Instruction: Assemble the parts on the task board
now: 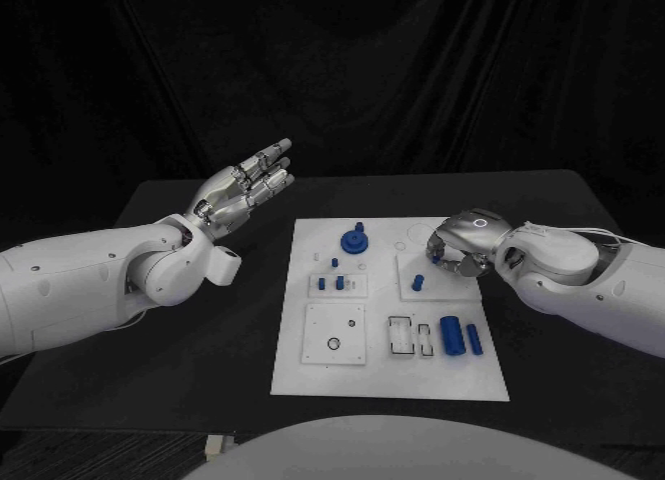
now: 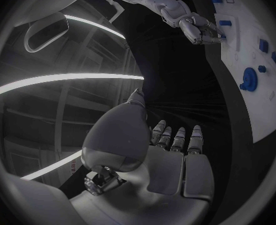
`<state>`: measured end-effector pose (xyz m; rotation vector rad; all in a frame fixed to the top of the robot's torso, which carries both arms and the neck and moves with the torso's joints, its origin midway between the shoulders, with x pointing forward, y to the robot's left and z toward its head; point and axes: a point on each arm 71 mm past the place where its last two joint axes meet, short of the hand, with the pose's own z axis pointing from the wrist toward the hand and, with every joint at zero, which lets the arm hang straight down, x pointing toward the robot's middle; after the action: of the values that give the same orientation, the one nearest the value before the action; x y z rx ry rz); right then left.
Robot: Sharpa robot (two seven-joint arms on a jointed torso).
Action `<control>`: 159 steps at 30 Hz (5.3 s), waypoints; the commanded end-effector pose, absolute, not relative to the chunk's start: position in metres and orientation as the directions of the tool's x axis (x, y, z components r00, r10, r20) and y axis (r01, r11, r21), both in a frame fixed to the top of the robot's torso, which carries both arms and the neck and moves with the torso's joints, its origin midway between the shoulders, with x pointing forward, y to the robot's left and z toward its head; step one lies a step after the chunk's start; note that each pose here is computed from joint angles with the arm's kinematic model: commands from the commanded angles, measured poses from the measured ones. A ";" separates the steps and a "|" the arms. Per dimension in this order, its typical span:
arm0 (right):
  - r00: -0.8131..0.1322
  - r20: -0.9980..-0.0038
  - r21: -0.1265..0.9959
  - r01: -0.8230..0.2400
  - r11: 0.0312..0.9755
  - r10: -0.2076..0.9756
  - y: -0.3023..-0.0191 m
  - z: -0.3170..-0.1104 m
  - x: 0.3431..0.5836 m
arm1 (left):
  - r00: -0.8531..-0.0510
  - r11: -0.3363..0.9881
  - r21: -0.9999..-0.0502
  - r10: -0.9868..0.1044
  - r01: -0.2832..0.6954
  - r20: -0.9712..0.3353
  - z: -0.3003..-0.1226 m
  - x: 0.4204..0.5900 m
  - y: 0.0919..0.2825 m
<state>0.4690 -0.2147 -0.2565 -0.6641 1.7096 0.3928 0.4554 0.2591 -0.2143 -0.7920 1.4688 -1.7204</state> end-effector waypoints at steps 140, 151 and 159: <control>-0.151 -0.977 -0.031 -0.601 0.799 -0.152 -0.219 -0.245 0.468 | -0.598 -0.131 -0.987 -0.800 0.092 0.050 -0.228 0.455 0.252; -0.127 -0.981 -0.039 -0.602 0.798 -0.144 -0.217 -0.232 0.469 | -0.600 -0.130 -0.988 -0.799 0.088 0.052 -0.229 0.455 0.252; -0.095 -0.987 -0.047 -0.603 0.796 -0.131 -0.217 -0.215 0.469 | -0.600 -0.128 -0.988 -0.798 0.084 0.052 -0.229 0.455 0.251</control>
<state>0.4690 -0.2171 -0.2188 -0.6066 1.6657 0.4444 0.4559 0.2530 -0.2295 -0.8097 1.5207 -1.7746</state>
